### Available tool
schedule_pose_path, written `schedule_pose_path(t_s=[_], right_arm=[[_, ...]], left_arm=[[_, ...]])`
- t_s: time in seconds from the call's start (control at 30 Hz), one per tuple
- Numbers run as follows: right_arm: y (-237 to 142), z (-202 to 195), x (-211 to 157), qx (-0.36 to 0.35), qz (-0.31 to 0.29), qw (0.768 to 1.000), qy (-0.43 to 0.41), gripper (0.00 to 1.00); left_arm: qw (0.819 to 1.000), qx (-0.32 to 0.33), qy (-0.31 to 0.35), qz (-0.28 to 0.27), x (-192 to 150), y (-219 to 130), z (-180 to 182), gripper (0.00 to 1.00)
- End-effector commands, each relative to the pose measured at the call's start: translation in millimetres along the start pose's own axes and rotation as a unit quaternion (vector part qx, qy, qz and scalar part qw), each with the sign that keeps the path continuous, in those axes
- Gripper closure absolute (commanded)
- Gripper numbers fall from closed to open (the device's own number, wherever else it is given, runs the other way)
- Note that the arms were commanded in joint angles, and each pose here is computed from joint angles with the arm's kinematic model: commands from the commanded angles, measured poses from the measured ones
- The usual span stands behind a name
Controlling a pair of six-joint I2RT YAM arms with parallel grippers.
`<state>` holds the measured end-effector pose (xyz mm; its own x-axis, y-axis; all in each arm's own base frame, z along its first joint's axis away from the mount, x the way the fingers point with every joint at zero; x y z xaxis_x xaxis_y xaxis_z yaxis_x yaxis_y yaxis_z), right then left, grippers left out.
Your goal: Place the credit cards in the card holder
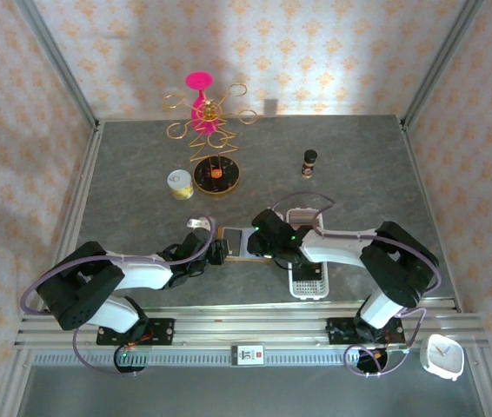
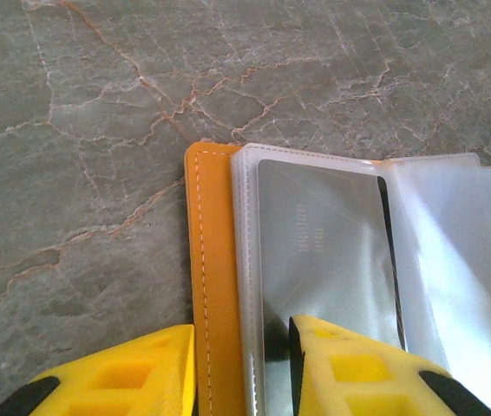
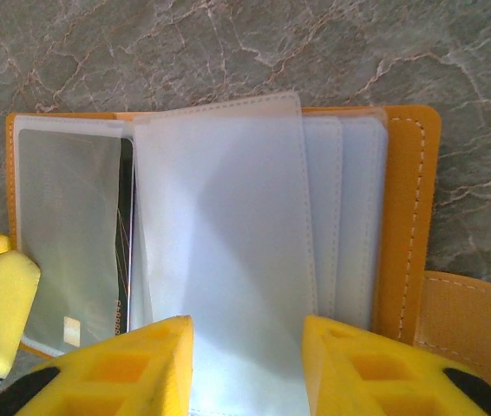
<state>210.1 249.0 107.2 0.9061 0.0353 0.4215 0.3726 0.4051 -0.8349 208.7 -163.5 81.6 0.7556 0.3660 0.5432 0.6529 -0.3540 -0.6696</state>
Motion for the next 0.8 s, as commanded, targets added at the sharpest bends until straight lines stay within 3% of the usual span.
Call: schedule_pose_path(t_s=[0.0, 0.77], right_arm=[[5.9, -7.2, -3.6, -0.044, 0.005, 0.999, -0.003, 0.61], [9.9, 33.6, 14.7, 0.102, -0.021, 0.993, 0.047, 0.6]], left_arm=[[1.0, 0.021, 0.014, 0.011, -2.9, 4.9, 4.1, 0.68], [1.0, 0.002, 0.007, -0.002, 0.0, -2.4, 1.6, 0.68]])
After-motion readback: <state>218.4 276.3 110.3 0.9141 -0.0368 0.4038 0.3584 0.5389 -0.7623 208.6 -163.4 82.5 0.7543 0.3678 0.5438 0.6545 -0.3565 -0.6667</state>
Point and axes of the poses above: each hand's point on the last joint's axis, 136 mm out from that joint toward the fingers, its own y axis out along the fingers, its own z axis along the line the jaws close on, x = y × z, the point moved 9 cm from there along -y, back along the fingers, and after that the axes turned 10 degrees about -y, right-handed, at the moved point
